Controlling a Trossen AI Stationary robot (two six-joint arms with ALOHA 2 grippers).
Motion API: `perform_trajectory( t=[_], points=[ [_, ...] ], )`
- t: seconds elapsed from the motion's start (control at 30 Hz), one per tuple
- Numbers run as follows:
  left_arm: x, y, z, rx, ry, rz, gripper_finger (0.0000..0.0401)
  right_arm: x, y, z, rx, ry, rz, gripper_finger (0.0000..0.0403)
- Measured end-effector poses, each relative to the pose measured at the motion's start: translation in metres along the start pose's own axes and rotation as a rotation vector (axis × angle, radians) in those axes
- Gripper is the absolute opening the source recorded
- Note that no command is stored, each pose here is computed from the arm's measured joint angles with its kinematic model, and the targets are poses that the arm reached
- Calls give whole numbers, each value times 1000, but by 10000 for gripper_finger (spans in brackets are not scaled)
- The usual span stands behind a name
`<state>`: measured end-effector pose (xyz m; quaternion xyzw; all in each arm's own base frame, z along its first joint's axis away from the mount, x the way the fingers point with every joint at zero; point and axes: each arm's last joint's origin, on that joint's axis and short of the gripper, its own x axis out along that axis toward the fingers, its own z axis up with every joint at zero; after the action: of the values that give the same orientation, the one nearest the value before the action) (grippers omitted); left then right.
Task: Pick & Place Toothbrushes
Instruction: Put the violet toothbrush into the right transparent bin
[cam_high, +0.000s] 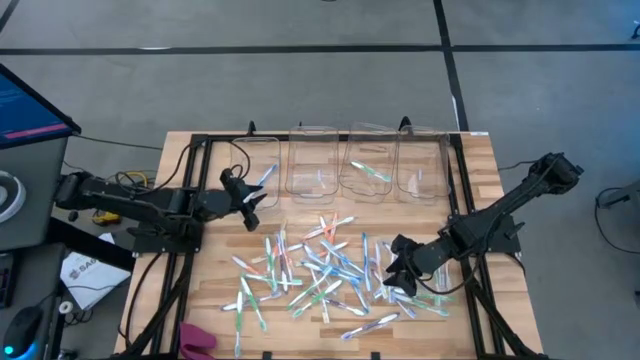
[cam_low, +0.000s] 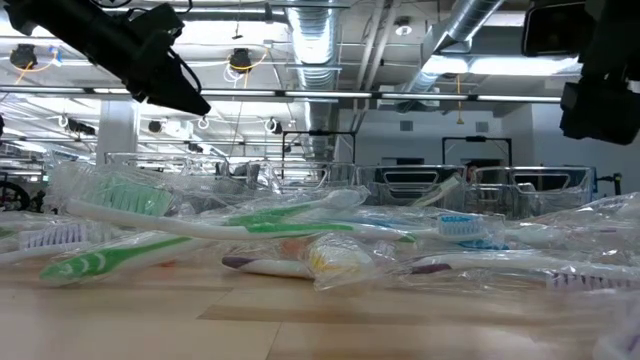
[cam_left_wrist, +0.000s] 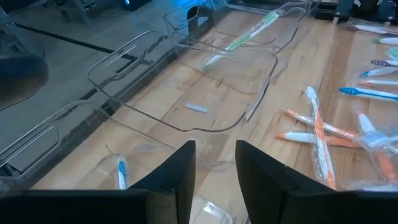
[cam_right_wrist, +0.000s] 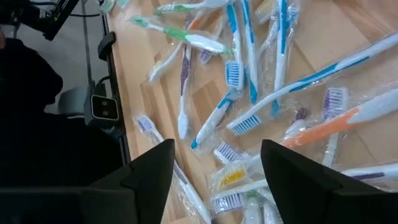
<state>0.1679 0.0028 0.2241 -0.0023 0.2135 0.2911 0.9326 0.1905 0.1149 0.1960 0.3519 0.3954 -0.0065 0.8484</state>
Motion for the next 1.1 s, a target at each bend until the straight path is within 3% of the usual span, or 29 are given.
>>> perform_trajectory(
  t=[0.43, 0.7, 0.97, 1.1],
  points=[
    [0, 0, 2, -12, -15, -3, 105, -4, -20, -9, 312, 130, -225, 234],
    [0, 0, 2, 31, -22, -4, 104, -13, 13, 10, 361, 106, -317, 234],
    [0, 0, 3, 31, -27, -4, 104, 4, 21, 13, 455, 166, -691, 234],
    [0, 0, 3, 30, -29, -4, 104, 16, 25, 13, 497, 157, -737, 234]
  ],
)
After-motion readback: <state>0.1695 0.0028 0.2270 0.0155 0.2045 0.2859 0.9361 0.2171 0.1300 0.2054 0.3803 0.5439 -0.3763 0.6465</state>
